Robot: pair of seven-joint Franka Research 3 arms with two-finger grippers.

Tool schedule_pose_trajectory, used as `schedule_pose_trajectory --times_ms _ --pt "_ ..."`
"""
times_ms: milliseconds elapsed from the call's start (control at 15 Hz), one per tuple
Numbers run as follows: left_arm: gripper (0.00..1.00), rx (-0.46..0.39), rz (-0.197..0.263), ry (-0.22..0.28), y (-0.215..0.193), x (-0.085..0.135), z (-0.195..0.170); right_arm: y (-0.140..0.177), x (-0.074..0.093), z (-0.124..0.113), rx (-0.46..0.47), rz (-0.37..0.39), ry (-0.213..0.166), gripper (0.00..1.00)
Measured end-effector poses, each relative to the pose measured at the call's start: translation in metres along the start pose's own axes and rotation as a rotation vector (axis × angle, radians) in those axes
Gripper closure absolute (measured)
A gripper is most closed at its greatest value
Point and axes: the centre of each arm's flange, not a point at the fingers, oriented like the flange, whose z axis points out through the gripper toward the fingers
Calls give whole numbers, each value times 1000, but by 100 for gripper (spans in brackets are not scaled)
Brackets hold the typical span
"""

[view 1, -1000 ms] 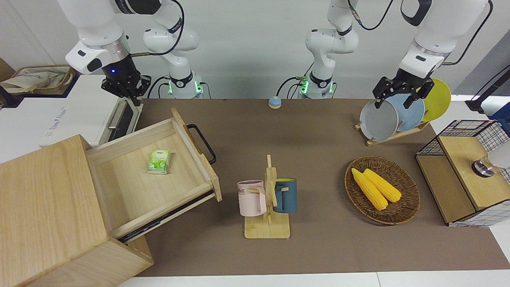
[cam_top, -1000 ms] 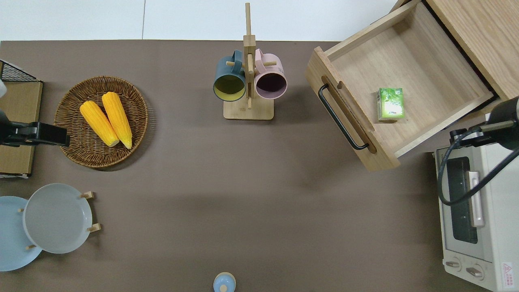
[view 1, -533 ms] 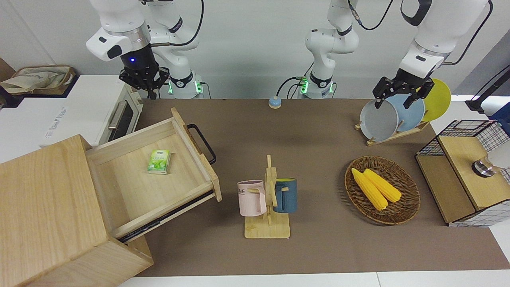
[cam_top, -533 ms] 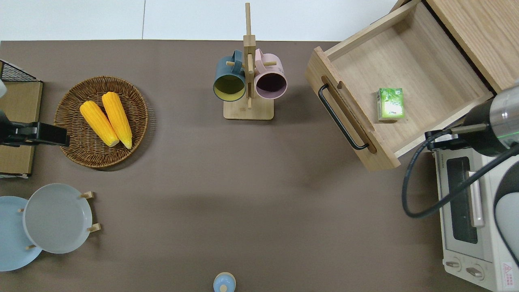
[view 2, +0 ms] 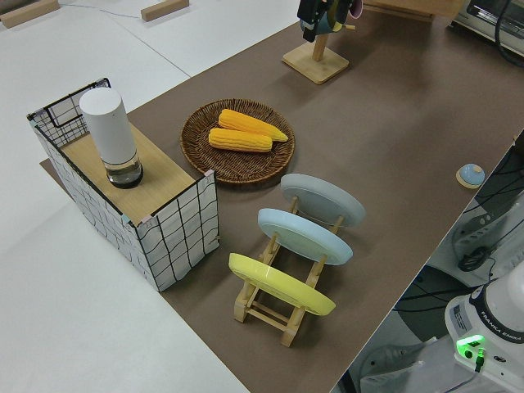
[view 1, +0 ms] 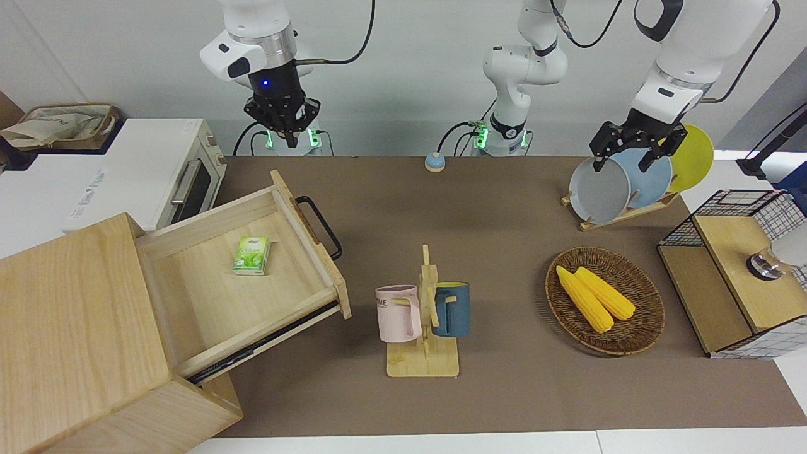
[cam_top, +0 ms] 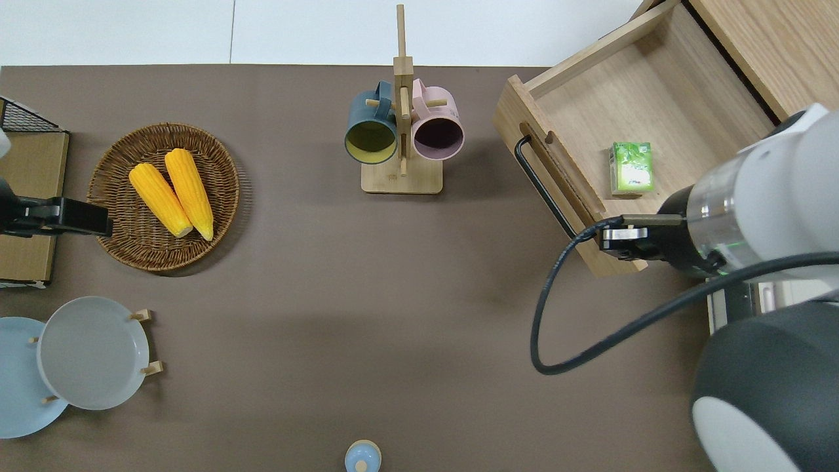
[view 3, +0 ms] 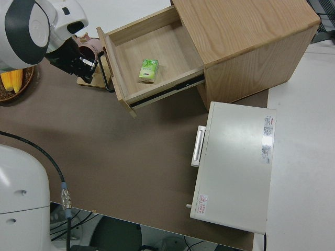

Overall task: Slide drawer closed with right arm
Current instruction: 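Move the right gripper up to the front face of the open drawer, then push the drawer front away from the robot with the right gripper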

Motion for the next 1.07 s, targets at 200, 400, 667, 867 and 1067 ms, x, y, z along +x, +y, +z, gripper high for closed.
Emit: schedule_pose_trajectory --times_ms 200,400,667,867,1067 --pt "0 0 0 0 0 0 0 -34 -3 11 8 72 10 99" --pt "0 0 0 0 0 0 0 -65 -4 32 0 147 -6 99" --pt "1 0 0 0 0 0 0 -103 0 68 -16 247 -25 99" --pt "0 0 0 0 0 0 0 -128 2 101 -43 344 -49 99" --pt "0 0 0 0 0 0 0 -139 7 126 -68 433 -67 99"
